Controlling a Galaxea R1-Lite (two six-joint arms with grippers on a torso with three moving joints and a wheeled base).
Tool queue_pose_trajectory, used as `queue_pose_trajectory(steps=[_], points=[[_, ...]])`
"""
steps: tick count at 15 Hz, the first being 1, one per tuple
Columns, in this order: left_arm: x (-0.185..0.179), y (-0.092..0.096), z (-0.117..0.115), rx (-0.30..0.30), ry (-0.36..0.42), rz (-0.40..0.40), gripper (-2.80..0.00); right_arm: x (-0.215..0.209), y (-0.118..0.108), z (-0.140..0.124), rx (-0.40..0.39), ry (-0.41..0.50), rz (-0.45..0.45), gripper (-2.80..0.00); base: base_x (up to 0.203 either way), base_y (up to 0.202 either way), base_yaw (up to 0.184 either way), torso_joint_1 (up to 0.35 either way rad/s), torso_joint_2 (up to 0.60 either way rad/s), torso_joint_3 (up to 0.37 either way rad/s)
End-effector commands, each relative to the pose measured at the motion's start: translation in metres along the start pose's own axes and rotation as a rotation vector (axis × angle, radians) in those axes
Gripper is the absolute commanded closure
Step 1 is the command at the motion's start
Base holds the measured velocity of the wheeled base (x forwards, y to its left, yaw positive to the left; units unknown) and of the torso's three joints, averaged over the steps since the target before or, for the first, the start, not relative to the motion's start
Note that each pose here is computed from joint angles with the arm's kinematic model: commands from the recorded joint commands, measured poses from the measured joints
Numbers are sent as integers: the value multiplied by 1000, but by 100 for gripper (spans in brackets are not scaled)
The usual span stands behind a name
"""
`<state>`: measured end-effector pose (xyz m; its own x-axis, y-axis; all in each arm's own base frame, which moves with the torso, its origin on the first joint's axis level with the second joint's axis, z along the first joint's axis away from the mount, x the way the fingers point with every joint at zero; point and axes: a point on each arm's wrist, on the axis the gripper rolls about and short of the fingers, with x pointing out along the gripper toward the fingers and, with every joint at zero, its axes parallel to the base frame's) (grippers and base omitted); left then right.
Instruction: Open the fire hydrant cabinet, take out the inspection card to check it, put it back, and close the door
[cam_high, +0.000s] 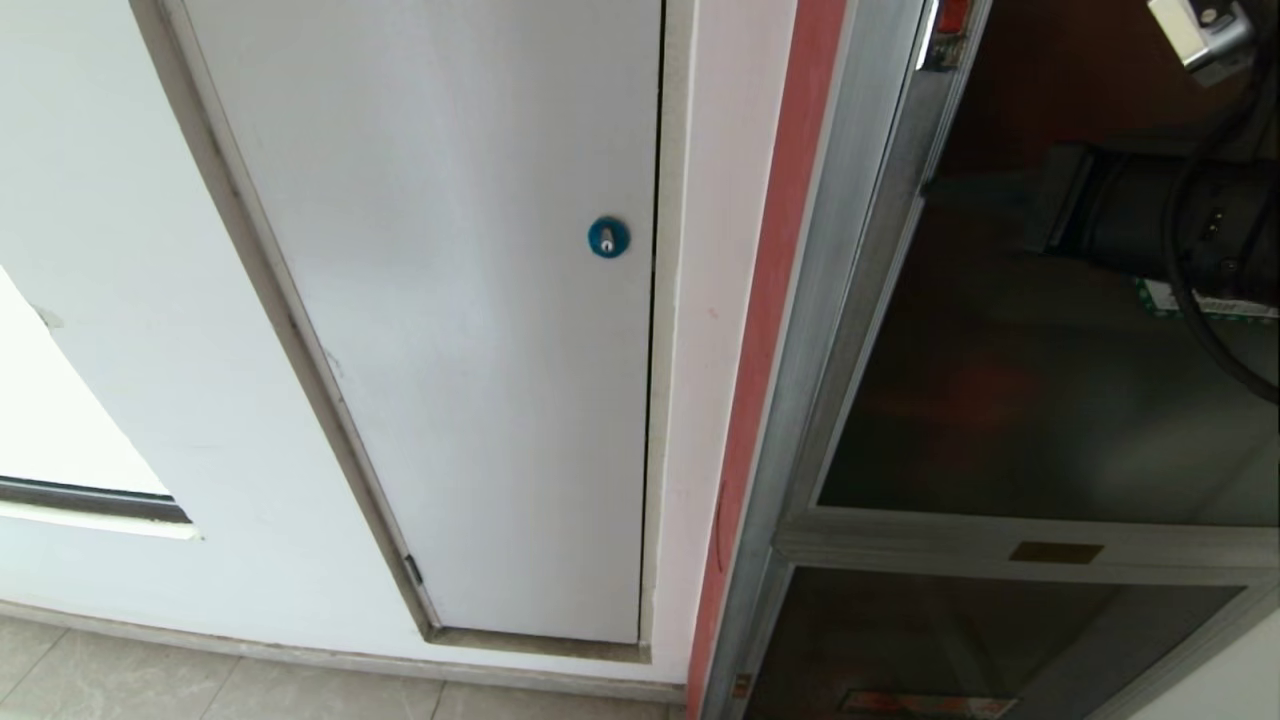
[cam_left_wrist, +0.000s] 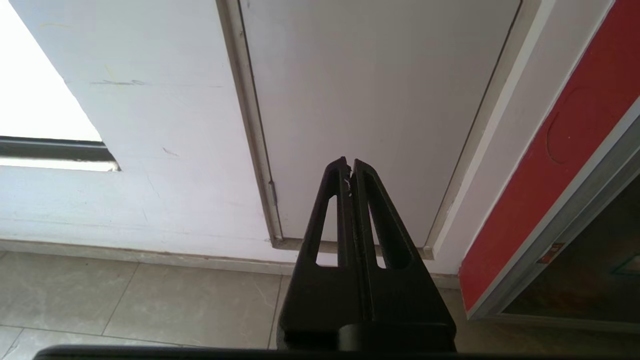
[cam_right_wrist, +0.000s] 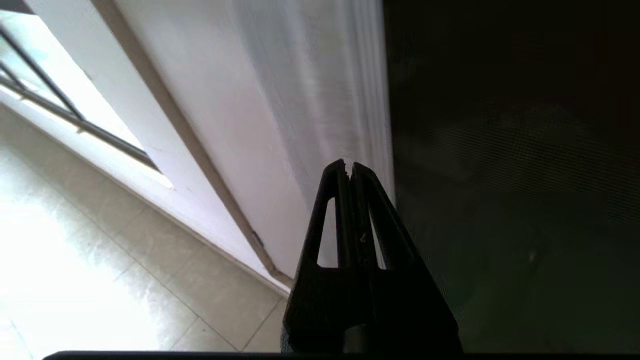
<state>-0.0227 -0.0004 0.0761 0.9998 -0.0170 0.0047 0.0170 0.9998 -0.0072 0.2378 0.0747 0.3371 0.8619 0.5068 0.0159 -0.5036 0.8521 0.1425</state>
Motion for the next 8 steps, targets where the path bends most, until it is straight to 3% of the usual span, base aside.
queue_pose_trajectory(steps=[1, 8], points=[[0, 0, 0, 0, 0, 0, 0, -21, 13, 13, -14, -53, 44, 0, 0, 0, 0, 0, 0, 0], [0, 0, 0, 0, 0, 0, 0, -35, 28, 46, -39, -156, 86, 0, 0, 0, 0, 0, 0, 0]])
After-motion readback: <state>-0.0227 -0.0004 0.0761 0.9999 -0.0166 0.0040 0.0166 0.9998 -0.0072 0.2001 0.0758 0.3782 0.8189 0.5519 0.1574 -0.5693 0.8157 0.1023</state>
